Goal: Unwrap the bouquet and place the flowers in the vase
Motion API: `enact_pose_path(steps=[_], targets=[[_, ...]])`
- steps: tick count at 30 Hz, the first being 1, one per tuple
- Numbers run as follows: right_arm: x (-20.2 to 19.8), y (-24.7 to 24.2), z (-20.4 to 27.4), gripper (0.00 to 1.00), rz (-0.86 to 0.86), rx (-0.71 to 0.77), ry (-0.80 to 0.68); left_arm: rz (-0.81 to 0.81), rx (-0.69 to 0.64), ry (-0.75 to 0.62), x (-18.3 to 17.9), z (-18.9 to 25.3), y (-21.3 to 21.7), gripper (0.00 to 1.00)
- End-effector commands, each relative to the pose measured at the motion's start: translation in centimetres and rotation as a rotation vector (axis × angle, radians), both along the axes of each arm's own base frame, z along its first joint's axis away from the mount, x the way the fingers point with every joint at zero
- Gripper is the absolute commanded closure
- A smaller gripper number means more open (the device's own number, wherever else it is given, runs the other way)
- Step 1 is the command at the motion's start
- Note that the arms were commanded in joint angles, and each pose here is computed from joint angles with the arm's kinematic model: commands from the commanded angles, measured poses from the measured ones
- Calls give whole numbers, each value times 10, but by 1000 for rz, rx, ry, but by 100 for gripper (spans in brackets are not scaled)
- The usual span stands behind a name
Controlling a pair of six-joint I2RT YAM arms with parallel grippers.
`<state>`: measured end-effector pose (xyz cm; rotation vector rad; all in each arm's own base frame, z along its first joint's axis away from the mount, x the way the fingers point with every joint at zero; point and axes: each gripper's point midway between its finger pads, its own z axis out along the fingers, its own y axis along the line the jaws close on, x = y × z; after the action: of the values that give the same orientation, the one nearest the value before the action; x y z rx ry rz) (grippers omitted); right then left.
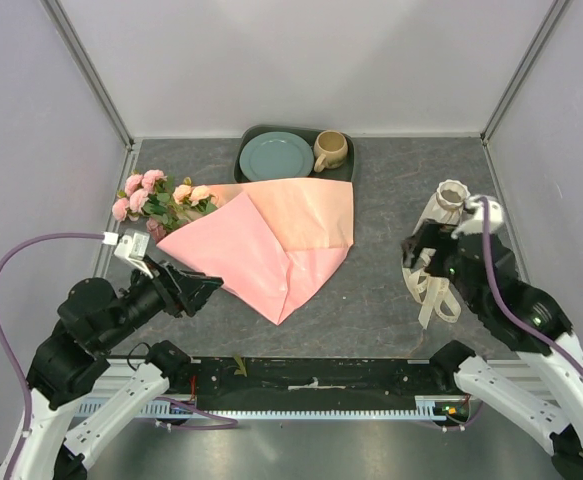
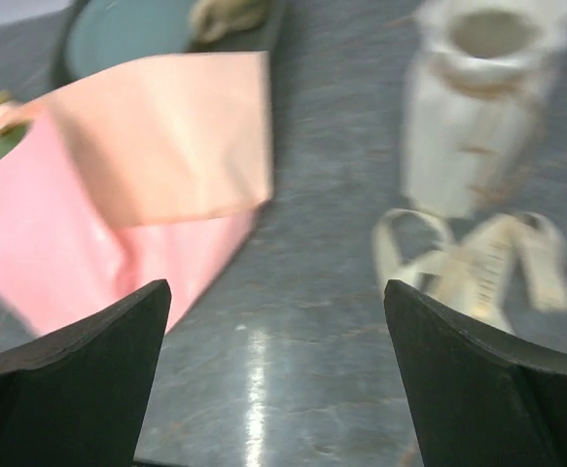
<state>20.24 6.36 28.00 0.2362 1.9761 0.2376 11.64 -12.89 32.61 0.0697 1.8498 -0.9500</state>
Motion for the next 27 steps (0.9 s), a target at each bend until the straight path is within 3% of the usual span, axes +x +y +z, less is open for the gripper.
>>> enact_pose_path(steps=[1, 9, 13, 17, 22, 27], targets=[[26, 118, -2, 2, 480, 89, 27, -14, 18, 36, 5, -19, -7, 34], [33, 247, -31, 2, 657, 76, 10, -5, 36, 123, -2, -51, -3, 34], [63, 302, -73, 2, 695, 73, 9, 28, 67, 156, -7, -61, 7, 34], [101, 329, -101, 2, 768, 173, 17, 52, 100, 187, -12, -67, 16, 34], [147, 339, -138, 2, 808, 161, 8, 65, 114, 213, -10, -70, 16, 34], [149, 347, -162, 2, 890, 175, 31, 98, 162, 232, 3, -70, 17, 34]])
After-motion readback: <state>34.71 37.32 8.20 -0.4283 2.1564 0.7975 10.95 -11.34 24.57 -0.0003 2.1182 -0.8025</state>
